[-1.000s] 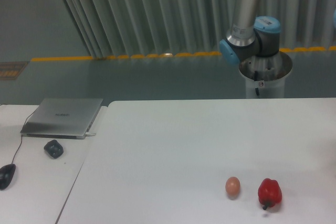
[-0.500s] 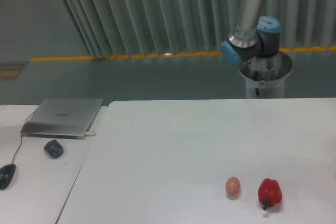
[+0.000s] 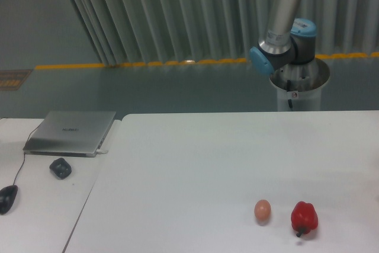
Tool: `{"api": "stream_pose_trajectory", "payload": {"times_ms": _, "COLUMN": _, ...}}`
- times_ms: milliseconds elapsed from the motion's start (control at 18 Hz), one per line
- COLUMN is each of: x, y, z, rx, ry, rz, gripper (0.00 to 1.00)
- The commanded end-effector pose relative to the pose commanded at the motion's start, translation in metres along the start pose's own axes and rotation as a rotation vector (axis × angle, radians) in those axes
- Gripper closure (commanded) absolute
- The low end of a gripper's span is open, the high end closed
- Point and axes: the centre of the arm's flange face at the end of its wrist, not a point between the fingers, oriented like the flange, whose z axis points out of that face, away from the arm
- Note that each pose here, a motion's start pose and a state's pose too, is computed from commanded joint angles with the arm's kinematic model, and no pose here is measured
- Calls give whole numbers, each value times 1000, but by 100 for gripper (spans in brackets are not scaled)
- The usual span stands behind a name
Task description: Place the yellow pepper in a basket
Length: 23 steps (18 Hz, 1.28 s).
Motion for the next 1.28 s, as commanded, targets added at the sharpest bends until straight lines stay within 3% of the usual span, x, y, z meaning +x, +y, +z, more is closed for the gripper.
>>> {"api": "stream_pose_trajectory", "payload": {"times_ms": 500, "x": -1, "y": -31, "z": -7, "rx": 11, "ry": -9, "rz": -16, "gripper": 0}}
{"api": "stream_pose_trajectory", "payload": {"times_ms": 722, "x": -1, "y": -70, "z": -18, "rx": 21, "ry": -15, "rz": -8, "gripper": 0}}
{"api": "stream_pose_trajectory", "payload": {"times_ms": 833, "x": 6, "y": -99, "z": -16, "rx": 37, "ry": 19, "rz": -35, "gripper": 0}}
{"api": "stream_pose_trajectory", "payload": {"times_ms": 944, "x": 20, "y": -128, "z": -10, "rx": 57, "ry": 99, "rz": -51, "gripper": 0}}
{"api": "stream_pose_trajectory", "payload": {"times_ms": 1278, "x": 34, "y": -156, "z": -13, "rx": 82, "ry": 184, "rz": -26, "gripper": 0}}
